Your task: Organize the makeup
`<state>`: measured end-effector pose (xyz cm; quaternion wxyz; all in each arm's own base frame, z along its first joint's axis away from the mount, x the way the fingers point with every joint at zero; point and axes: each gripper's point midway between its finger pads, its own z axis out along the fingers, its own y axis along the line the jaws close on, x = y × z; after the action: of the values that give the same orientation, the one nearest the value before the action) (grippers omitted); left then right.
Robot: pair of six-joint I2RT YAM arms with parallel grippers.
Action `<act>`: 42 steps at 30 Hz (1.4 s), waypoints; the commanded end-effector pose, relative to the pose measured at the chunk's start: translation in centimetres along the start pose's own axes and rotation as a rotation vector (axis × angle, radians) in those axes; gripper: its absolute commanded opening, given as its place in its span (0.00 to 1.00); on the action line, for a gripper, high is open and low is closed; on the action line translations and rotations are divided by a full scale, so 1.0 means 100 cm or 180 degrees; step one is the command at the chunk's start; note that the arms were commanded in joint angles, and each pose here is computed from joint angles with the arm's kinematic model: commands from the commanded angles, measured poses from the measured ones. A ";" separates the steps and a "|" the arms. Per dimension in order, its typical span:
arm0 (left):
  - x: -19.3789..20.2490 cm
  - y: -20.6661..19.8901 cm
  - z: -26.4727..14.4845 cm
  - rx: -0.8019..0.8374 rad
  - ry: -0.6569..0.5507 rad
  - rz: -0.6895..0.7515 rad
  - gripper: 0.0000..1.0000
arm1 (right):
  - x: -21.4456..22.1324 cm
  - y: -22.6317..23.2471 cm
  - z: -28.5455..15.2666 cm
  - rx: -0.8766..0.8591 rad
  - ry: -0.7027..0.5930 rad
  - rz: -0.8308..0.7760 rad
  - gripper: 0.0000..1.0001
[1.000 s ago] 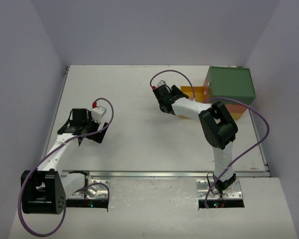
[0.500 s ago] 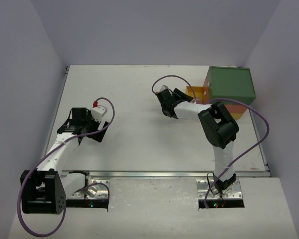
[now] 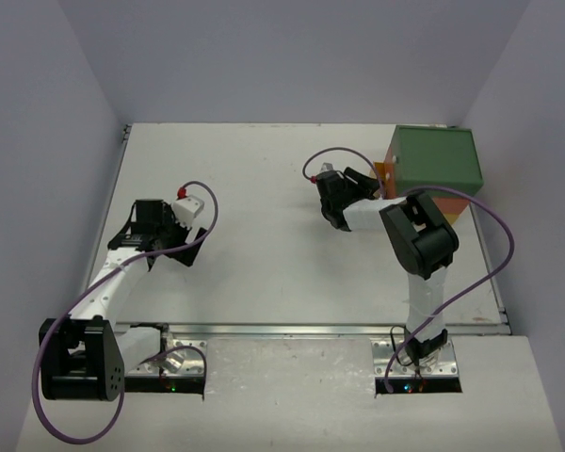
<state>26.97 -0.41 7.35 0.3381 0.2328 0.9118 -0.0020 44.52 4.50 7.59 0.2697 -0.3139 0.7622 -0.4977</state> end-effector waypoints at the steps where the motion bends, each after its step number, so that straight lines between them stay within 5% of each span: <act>1: -0.023 0.006 0.000 0.0015 -0.0229 0.0089 1.00 | -0.005 -0.045 -0.004 0.0664 -0.0204 -0.0005 0.58; 24: -0.017 0.012 0.008 0.0050 -0.0227 0.0181 1.00 | -0.025 -0.029 -0.006 0.0891 -0.0554 -0.0737 0.59; 34: -0.019 0.008 0.009 0.0191 -0.0208 0.0106 1.00 | -0.029 0.046 -0.010 -0.0437 -0.0521 -0.0604 0.60; 42: -0.014 0.008 0.014 0.0204 -0.0165 0.0072 1.00 | -0.007 0.068 0.020 -0.0428 -0.0168 -0.0993 0.60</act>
<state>27.72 -0.66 6.10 0.3308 0.2558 0.9078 -0.0323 45.29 7.99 2.34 0.2292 -0.4670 0.7152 -0.4667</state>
